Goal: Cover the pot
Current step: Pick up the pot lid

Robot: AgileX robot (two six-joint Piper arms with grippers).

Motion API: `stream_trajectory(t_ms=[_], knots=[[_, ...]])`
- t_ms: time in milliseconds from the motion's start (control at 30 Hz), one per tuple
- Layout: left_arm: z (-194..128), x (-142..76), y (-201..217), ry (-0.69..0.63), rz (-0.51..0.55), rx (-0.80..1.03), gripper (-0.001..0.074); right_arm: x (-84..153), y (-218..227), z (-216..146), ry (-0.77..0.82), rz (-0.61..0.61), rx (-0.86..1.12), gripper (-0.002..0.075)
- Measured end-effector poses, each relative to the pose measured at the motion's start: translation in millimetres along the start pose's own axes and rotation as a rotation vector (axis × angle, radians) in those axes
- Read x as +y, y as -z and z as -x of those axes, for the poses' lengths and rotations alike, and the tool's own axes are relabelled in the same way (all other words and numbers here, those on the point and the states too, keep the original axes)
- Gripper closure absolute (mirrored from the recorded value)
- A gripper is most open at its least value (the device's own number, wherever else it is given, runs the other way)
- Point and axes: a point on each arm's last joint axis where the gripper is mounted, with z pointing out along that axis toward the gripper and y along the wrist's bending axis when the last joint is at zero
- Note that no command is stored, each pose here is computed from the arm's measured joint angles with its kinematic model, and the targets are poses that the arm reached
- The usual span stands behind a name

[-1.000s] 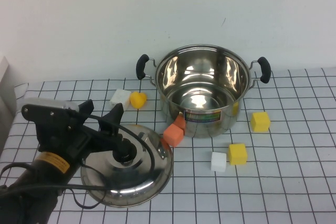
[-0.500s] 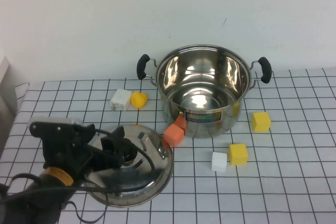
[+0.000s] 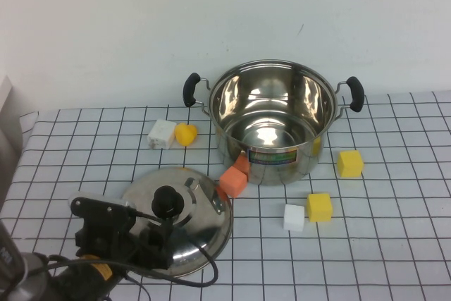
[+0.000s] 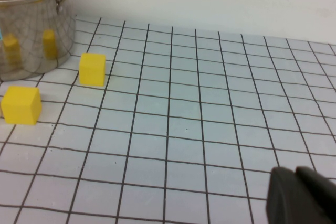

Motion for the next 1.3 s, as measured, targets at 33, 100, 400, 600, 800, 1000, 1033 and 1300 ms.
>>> stream_trajectory(t_ms=[33,100,400,600,800,1000,1033,1300], knots=[[-1,0,-1,-0.002,0.0,0.004,0.0204,0,0,0,0.0,0.0,0.0,0.0717],[-2,0,-5,-0.003,-0.003,0.003,0.0204,0,0,0,0.0,0.0,0.0,0.0717],[19,-2,-24,0.045,-0.02,-0.085,0.0156,0,0,0,0.0,0.0,0.0,0.0717],[36,-3,-40,0.043,-0.032,-0.156,0.0141,0,0,0,0.0,0.0,0.0,0.0717],[34,-2,-51,0.046,-0.026,-0.153,0.0141,0,0,0,0.0,0.0,0.0,0.0717],[18,0,-56,0.046,-0.022,-0.101,0.0141,0,0,0,0.0,0.0,0.0,0.0717],[16,0,-56,0.046,-0.022,-0.096,0.0141,0,0,0,0.0,0.0,0.0,0.0717],[12,1,-57,0.047,-0.021,-0.087,0.0388,0,0,0,0.0,0.0,0.0,0.0717]])
